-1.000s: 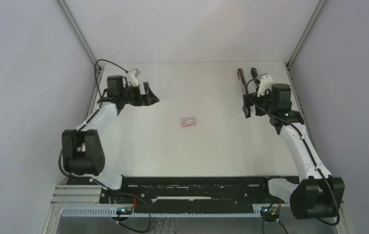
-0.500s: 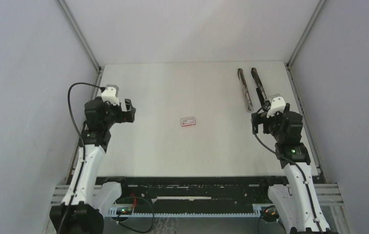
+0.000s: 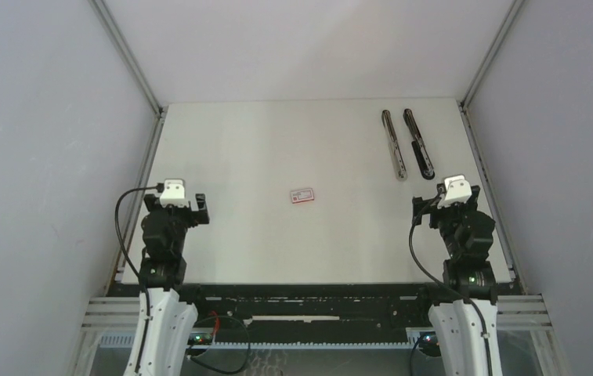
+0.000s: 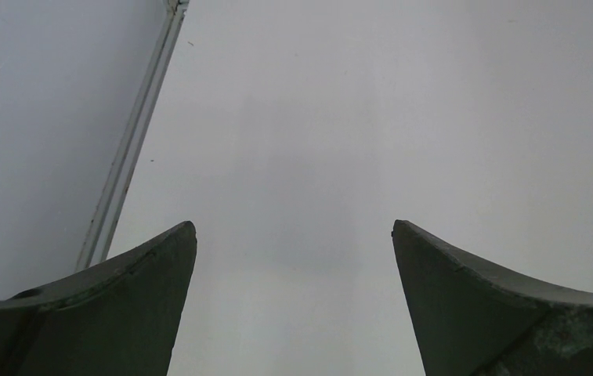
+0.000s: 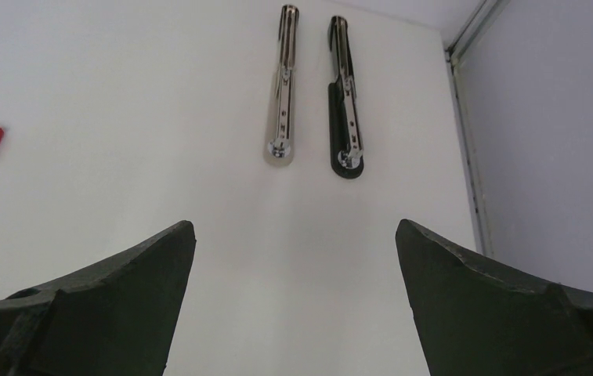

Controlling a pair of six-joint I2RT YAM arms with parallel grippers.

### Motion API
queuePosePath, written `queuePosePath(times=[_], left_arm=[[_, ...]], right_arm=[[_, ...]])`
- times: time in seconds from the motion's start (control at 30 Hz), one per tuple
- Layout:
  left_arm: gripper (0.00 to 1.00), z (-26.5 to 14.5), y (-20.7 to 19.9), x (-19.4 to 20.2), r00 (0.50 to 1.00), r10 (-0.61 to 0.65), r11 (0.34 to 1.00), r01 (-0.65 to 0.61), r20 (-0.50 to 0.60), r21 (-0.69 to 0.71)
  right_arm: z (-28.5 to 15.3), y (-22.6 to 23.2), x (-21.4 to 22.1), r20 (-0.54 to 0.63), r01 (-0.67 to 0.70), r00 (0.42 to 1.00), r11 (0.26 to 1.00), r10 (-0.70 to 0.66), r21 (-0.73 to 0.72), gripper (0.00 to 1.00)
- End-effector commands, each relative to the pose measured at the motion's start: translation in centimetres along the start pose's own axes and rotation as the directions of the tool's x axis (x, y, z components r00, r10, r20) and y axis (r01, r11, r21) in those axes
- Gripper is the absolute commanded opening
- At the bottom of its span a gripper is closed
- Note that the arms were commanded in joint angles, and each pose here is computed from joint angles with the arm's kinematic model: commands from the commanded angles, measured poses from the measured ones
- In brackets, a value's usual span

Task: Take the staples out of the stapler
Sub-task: Reset both arms

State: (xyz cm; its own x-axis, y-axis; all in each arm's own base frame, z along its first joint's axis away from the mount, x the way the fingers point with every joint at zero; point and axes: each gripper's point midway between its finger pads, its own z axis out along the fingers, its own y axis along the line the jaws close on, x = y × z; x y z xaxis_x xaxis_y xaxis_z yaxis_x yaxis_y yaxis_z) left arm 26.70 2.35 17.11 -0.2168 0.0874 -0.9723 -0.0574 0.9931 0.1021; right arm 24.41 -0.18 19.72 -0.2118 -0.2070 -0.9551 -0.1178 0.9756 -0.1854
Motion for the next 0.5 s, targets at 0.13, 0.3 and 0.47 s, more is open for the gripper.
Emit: queuePosePath(times=[0.13,0.3,0.47], left_arm=[[1.0,0.3,-0.5,-0.1,0.999,0.021,1.0,-0.022,0.045,0.014],[1.0,0.6,-0.6,0.4,0.998,0.04,0.999,-0.04,0.041,-0.015],[1.0,0.5,-0.1,0.6,0.998,0.042,0.998,-0.04,0.047,-0.045]], right_arm=[[-0.9,-1.4,0.4,0.057,0.008,0.998,0.997,-0.012,0.079,1.0],[-0.6,-1.1,1.5,0.051,0.012,0.999,0.998,-0.016,0.066,1.0],[-0.7,-0.8,2.1,0.052,0.041,0.998,0.998,-0.044,0.045,1.0]])
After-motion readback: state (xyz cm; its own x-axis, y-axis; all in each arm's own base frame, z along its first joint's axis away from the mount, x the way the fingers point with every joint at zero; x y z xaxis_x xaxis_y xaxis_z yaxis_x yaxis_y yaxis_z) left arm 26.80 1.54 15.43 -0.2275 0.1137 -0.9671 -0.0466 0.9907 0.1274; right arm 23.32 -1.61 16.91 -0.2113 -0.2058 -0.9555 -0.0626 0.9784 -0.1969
